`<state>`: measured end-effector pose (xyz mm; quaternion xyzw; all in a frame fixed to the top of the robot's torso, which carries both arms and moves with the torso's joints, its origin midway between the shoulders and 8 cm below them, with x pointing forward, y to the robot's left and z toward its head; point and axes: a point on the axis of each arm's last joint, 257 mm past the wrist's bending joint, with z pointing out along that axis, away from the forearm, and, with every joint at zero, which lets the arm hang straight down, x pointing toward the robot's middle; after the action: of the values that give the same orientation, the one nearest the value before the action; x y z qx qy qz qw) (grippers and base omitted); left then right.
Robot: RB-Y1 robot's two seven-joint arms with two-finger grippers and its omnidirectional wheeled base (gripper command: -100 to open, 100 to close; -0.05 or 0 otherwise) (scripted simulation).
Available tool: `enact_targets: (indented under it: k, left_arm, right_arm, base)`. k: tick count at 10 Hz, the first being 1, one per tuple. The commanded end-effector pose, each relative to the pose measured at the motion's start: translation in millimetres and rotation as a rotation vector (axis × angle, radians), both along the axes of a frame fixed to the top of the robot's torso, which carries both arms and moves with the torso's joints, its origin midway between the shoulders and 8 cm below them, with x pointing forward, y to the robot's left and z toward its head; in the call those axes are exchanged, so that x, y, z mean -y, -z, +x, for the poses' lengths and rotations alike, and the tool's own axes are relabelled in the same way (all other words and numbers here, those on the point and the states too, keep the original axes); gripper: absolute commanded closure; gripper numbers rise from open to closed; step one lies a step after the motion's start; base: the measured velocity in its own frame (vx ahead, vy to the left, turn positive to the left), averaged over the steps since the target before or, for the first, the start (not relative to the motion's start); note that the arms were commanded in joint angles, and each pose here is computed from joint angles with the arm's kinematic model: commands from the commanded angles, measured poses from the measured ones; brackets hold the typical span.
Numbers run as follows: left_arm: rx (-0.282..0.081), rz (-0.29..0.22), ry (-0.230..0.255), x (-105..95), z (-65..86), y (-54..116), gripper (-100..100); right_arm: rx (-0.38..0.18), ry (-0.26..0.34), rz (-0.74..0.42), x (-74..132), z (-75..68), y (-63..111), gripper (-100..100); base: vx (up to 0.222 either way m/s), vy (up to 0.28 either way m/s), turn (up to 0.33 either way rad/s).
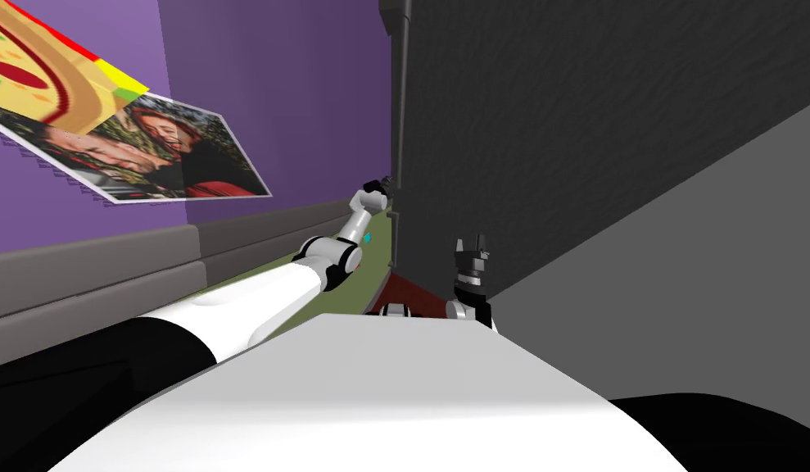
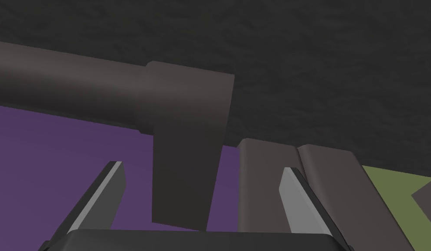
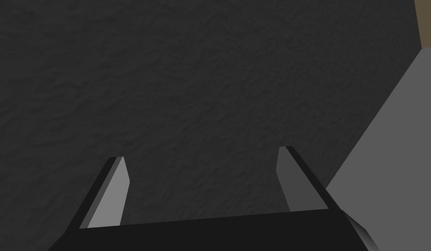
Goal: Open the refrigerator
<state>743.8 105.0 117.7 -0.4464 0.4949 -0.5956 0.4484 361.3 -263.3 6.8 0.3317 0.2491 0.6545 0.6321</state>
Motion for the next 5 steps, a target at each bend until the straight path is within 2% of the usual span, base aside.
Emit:
enact_targets:
  k: [1,3,4,5]
  left_arm:
    - [-0.022,0.031,-0.004,5.9,4.3,-6.6,-100]
    - [-0.034,0.051,-0.006,9.2,6.2,-12.5,-100]
    - [-0.031,0.045,-0.005,8.3,5.7,-11.1,-100]
    - [-0.032,0.047,-0.007,7.3,5.4,-18.4,-100]
  right_arm:
    - [0.000,0.000,0.000,0.0,0.0,0.0,0]
    - [0.000,0.000,0.000,0.0,0.0,0.0,0]
    - [0.000,0.000,0.000,0.0,0.0,0.0,0]
    - [0.000,0.000,0.000,0.0,0.0,0.0,0]
  base:
    - [0.000,0.000,0.000]
    - [0.002,-0.002,0.006]
    - [0.000,0.000,0.000]
    - [0.043,-0.033,0.045]
